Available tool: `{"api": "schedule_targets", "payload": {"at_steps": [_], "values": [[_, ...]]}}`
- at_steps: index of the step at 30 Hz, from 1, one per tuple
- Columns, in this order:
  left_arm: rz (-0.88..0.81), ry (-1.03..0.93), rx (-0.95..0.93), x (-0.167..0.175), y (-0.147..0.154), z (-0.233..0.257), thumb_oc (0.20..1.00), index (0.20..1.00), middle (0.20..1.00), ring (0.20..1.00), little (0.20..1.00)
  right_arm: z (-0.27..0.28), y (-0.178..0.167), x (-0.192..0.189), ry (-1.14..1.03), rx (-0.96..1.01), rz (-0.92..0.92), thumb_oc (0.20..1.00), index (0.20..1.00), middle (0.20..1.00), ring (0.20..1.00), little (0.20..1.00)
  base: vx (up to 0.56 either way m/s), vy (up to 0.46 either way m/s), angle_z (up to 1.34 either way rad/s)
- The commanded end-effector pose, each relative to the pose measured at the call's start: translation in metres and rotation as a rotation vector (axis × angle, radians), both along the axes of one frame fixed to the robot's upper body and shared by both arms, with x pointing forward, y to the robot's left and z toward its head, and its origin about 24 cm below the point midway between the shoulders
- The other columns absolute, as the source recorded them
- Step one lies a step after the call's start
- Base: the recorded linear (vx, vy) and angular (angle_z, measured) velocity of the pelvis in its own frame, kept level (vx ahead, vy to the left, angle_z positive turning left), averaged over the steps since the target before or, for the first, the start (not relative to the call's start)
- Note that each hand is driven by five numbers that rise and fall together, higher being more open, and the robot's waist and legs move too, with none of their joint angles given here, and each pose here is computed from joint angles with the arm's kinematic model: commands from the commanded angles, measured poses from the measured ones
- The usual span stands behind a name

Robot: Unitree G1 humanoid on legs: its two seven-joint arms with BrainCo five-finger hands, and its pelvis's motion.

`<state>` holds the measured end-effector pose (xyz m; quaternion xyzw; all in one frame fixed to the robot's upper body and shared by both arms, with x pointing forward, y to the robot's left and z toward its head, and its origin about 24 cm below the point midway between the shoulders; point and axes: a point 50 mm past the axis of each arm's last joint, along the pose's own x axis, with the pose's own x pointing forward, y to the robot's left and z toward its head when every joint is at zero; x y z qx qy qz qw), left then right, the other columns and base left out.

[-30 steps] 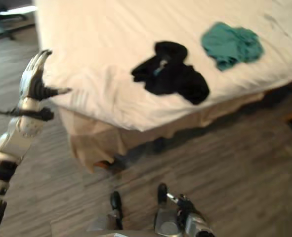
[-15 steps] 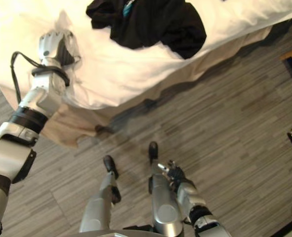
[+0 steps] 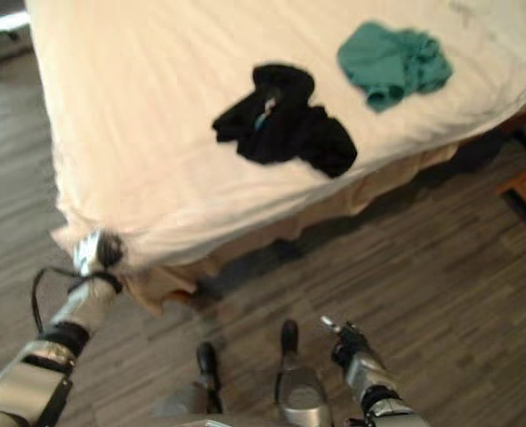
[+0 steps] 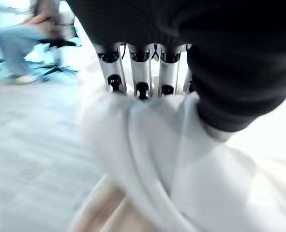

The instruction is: Tidy up the quilt and then pick up the clothes from the bed and put them into the laundry hamper.

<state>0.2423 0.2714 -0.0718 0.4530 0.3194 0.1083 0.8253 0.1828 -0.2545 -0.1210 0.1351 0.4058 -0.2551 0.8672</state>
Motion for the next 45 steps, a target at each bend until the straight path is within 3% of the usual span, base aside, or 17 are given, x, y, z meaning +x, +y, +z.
{"api": "schedule_targets", "payload": {"at_steps": [1, 2, 3, 4, 10, 11, 14, 20, 24, 30, 31, 33, 36, 40, 41, 42, 45], "values": [[0.237, 0.062, 0.012, -0.082, 0.128, 0.040, 1.000, 1.000, 1.000, 1.000, 1.000, 0.039, -0.083, -0.003, -0.139, -0.112, -0.245, 1.000, 1.000, 1.000, 1.000, 1.000, 0.03, 0.072, -0.02], [0.107, 0.057, 0.050, -0.080, 0.133, 0.062, 1.000, 1.000, 1.000, 1.000, 1.000, 0.092, -0.118, 0.019, 0.036, -0.603, 0.606, 0.752, 0.752, 0.752, 0.752, 0.752, 0.00, 0.018, -0.10], [0.108, 0.079, -0.029, -0.108, 0.124, 0.056, 1.000, 1.000, 1.000, 1.000, 1.000, 0.134, -0.057, 0.068, -0.250, -0.714, 0.747, 0.752, 0.752, 0.752, 0.752, 0.752, 0.02, 0.064, 0.11], [0.153, 0.120, -0.157, -0.129, 0.101, 0.027, 1.000, 1.000, 1.000, 1.000, 1.000, 0.116, -0.022, 0.076, -0.306, -0.695, 0.812, 0.200, 0.200, 0.200, 0.200, 0.200, 0.03, 0.060, 0.16], [0.180, 0.191, -0.355, -0.162, 0.061, -0.004, 1.000, 1.000, 1.000, 1.000, 1.000, 0.232, 0.059, 0.145, -0.854, -0.787, 0.943, 0.200, 0.200, 0.200, 0.200, 0.200, -0.03, 0.008, 0.26], [0.149, 0.165, -0.398, -0.152, 0.044, -0.009, 1.000, 1.000, 1.000, 1.000, 1.000, 0.268, 0.088, 0.164, -0.995, -0.808, 0.950, 0.200, 0.200, 0.200, 0.200, 0.200, -0.12, -0.023, 0.51], [0.080, 0.099, -0.418, -0.128, 0.030, -0.003, 1.000, 1.000, 1.000, 1.000, 1.000, 0.332, 0.117, 0.179, -1.165, -0.915, 0.957, 0.200, 0.200, 0.200, 0.200, 0.200, -0.18, -0.024, 0.49], [-0.262, -0.144, -0.437, -0.052, -0.015, 0.050, 1.000, 1.000, 1.000, 1.000, 1.000, 0.413, 0.152, 0.192, -1.363, -1.018, 0.844, 0.200, 0.200, 0.200, 0.200, 0.200, -0.20, -0.038, 0.32], [-0.427, -0.246, -0.432, -0.025, -0.043, 0.079, 1.000, 1.000, 1.000, 1.000, 1.000, 0.404, 0.153, 0.206, -1.310, -0.949, 0.783, 0.200, 0.200, 0.200, 0.200, 0.200, -0.10, -0.046, 0.38], [-0.471, -0.331, -0.443, -0.015, -0.065, 0.092, 1.000, 1.000, 1.000, 1.000, 1.000, 0.289, 0.183, 0.211, -1.005, -0.675, 0.931, 0.200, 0.200, 0.200, 0.200, 0.200, -0.02, -0.031, 0.18], [-0.363, -0.243, -0.434, -0.021, -0.049, 0.059, 1.000, 1.000, 1.000, 1.000, 1.000, 0.261, 0.196, 0.202, -0.953, -0.603, 0.982, 0.200, 0.200, 0.200, 0.200, 0.200, -0.09, 0.022, 0.05], [-0.335, -0.223, -0.422, -0.019, -0.066, 0.037, 1.000, 1.000, 1.000, 1.000, 1.000, 0.204, 0.238, 0.156, -0.924, -0.455, 1.197, 0.200, 0.200, 0.200, 0.200, 0.200, -0.04, -0.017, -0.03], [-0.312, -0.165, -0.449, -0.025, -0.076, 0.019, 1.000, 1.000, 1.000, 1.000, 1.000, 0.183, 0.249, 0.125, -0.937, -0.344, 1.317, 0.200, 0.200, 0.200, 0.200, 0.200, 0.04, -0.043, -0.02], [-0.220, -0.119, -0.447, -0.025, -0.074, 0.001, 1.000, 1.000, 1.000, 1.000, 1.000, 0.221, 0.239, 0.107, -1.175, -0.303, 1.336, 0.200, 0.200, 0.200, 0.200, 0.200, 0.05, -0.007, -0.02], [-0.207, -0.123, -0.448, -0.023, -0.074, 0.001, 1.000, 1.000, 1.000, 1.000, 1.000, 0.242, 0.232, 0.108, -1.272, -0.302, 1.270, 0.200, 0.200, 0.200, 0.200, 0.200, 0.01, 0.026, -0.14], [-0.179, 0.027, -0.409, -0.056, -0.066, -0.032, 1.000, 1.000, 1.000, 1.000, 1.000, 0.257, 0.222, 0.118, -1.328, -0.362, 1.167, 0.200, 0.200, 0.200, 0.200, 0.200, -0.02, 0.021, -0.29], [-0.137, 0.038, -0.344, -0.038, -0.058, -0.033, 1.000, 1.000, 1.000, 1.000, 1.000, 0.307, 0.214, 0.118, -1.542, -0.364, 1.015, 0.200, 0.200, 0.200, 0.200, 0.200, -0.05, 0.047, -0.46]]}}
